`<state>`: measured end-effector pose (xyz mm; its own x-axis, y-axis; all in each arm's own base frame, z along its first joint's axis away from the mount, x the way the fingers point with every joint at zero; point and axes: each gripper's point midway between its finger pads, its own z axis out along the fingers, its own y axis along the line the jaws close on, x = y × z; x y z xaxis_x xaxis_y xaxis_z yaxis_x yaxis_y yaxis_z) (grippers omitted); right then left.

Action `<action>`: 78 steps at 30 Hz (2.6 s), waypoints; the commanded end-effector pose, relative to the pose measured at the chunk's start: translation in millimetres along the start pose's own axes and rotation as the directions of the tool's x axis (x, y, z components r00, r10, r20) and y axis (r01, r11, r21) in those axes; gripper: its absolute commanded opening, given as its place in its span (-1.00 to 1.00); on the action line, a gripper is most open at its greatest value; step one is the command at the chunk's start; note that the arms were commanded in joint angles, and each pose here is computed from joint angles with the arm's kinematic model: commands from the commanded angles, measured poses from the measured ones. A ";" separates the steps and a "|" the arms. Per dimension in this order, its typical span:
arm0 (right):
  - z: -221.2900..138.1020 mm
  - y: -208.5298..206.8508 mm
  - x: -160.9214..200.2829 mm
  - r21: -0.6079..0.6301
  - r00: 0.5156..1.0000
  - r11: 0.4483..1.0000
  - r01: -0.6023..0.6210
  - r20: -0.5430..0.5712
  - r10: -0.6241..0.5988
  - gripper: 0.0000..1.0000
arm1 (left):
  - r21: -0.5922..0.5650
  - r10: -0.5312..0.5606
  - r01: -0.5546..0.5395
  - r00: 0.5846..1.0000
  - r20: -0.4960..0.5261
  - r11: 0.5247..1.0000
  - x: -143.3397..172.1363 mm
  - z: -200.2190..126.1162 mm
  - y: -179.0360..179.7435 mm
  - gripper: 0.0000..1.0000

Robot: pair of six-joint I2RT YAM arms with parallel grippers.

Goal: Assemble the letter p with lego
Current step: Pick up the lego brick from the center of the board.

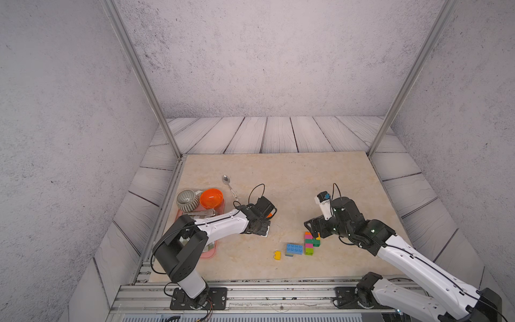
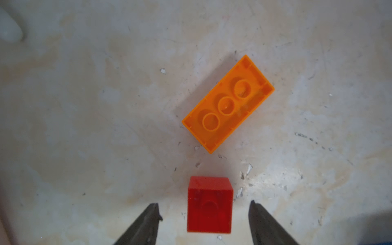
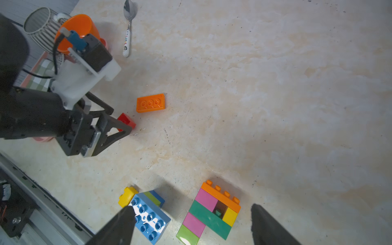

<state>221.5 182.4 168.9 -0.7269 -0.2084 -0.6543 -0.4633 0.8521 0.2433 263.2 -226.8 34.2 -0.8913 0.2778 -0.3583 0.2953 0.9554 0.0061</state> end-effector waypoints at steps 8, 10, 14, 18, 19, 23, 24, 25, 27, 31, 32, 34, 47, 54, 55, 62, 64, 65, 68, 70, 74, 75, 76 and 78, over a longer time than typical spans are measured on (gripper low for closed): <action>1.0 21.3 7.0 -0.148 0.999 0.988 -0.040 -0.032 0.035 0.57 | -0.038 0.007 -0.008 1.000 -0.016 0.999 -4.4 2.3 2.3 -0.36; 2.3 25.6 6.8 -0.174 0.998 0.983 -0.050 -0.034 0.044 0.57 | 0.004 -0.013 0.013 1.000 -0.007 1.000 -6.2 -3.0 -2.5 -0.46; 5.2 35.4 2.8 -0.237 0.999 0.970 -0.051 -0.019 0.048 0.61 | 0.189 -0.075 0.073 0.997 0.000 0.979 -13.1 -21.6 -19.6 -0.47; 5.6 48.8 -8.6 -0.313 0.999 0.950 -0.005 0.033 0.016 0.68 | 0.537 -0.207 0.215 0.975 -0.076 0.816 -26.2 -53.3 -44.3 -0.48; 4.9 52.2 -12.3 -0.331 0.999 0.944 0.012 0.050 0.005 0.71 | 0.623 -0.234 0.246 0.967 -0.102 0.743 -31.1 -65.8 -50.6 -0.49; -3.8 64.3 -28.2 -0.375 0.991 0.922 0.099 0.123 -0.057 0.72 | 0.834 -0.290 0.319 0.936 -0.201 0.450 -46.3 -114.1 -72.7 -0.49; -5.5 66.2 -30.9 -0.380 0.988 0.918 0.117 0.138 -0.068 0.72 | 0.862 -0.296 0.328 0.929 -0.221 0.387 -49.1 -123.3 -76.5 -0.49; -7.4 69.5 -33.4 -0.394 0.984 0.908 0.139 0.156 -0.083 0.71 | 0.884 -0.304 0.342 0.920 -0.247 0.318 -52.2 -132.4 -79.4 -0.49; -11.4 78.1 -37.1 -0.433 0.975 0.882 0.187 0.191 -0.114 0.67 | 0.910 -0.311 0.367 0.902 -0.298 0.192 -57.8 -147.3 -83.0 -0.49; -13.2 84.0 -42.6 -0.448 0.954 0.857 0.254 0.260 -0.147 0.60 | 0.918 -0.306 0.395 0.872 -0.381 -0.018 -69.7 -169.4 -84.8 -0.52; -14.0 83.9 -44.7 -0.443 0.947 0.855 0.270 0.285 -0.151 0.59 | 0.916 -0.306 0.397 0.867 -0.394 -0.054 -71.6 -173.2 -84.7 -0.53; -15.7 86.2 -47.7 -0.442 0.924 0.841 0.313 0.347 -0.161 0.53 | 0.900 -0.297 0.417 0.850 -0.435 -0.124 -74.0 -175.7 -84.5 -0.53; 7.9 95.4 -55.7 -0.467 0.899 0.792 0.393 0.378 -0.223 0.23 | 0.877 -0.263 0.452 0.837 -0.480 -0.162 -66.8 -183.0 -85.3 -0.57; 13.3 106.7 -66.5 -0.521 0.902 0.756 0.396 0.375 -0.214 0.06 | 0.873 -0.266 0.462 0.831 -0.488 -0.156 -62.7 -177.4 -85.7 -0.56; 14.0 107.5 -67.8 -0.526 0.902 0.753 0.395 0.375 -0.212 0.04 | 0.873 -0.266 0.463 0.831 -0.488 -0.155 -62.3 -176.5 -86.0 -0.56; 21.7 111.0 -67.6 -0.551 0.912 0.741 0.385 0.353 -0.211 -0.10 | 0.873 -0.263 0.463 0.832 -0.488 -0.154 -63.1 -175.4 -88.3 -0.56; 23.4 111.1 -67.2 -0.555 0.914 0.740 0.380 0.347 -0.210 -0.17 | 0.873 -0.264 0.463 0.832 -0.488 -0.154 -63.3 -175.1 -88.4 -0.56; 23.7 111.0 -66.9 -0.556 0.915 0.740 0.379 0.346 -0.209 -0.22 | 0.873 -0.264 0.463 0.832 -0.488 -0.154 -63.4 -174.9 -88.4 -0.56; 23.3 111.9 -68.7 -0.560 0.915 0.738 0.377 0.346 -0.206 -0.47 | 0.872 -0.266 0.466 0.830 -0.490 -0.151 -62.6 -172.2 -88.4 -0.52; 21.5 112.9 -70.0 -0.565 0.918 0.737 0.371 0.343 -0.200 -0.52 | 0.871 -0.269 0.469 0.828 -0.492 -0.149 -62.3 -169.7 -88.4 -0.49; 17.8 114.2 -73.3 -0.565 0.918 0.739 0.368 0.347 -0.191 -0.27 | 0.867 -0.273 0.478 0.823 -0.499 -0.143 -60.9 -163.9 -88.4 -0.49; 17.3 113.8 -73.5 -0.562 0.918 0.741 0.368 0.348 -0.192 -0.27 | 0.867 -0.275 0.478 0.822 -0.498 -0.143 -61.1 -163.2 -88.3 -0.49; 17.1 114.1 -73.1 -0.562 0.918 0.740 0.369 0.348 -0.193 -0.27 | 0.866 -0.274 0.479 0.821 -0.500 -0.144 -61.1 -163.3 -88.5 -0.49; 17.2 113.6 -72.6 -0.563 0.918 0.741 0.367 0.345 -0.193 -0.27 | 0.869 -0.273 0.474 0.825 -0.495 -0.144 -61.7 -165.0 -88.4 -0.49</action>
<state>230.9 298.4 208.0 -0.4098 -0.2322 -0.8821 -0.8904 0.3117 0.3316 239.2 -311.0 210.8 -0.9734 0.0070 0.2290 -0.2287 -0.0884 -0.9695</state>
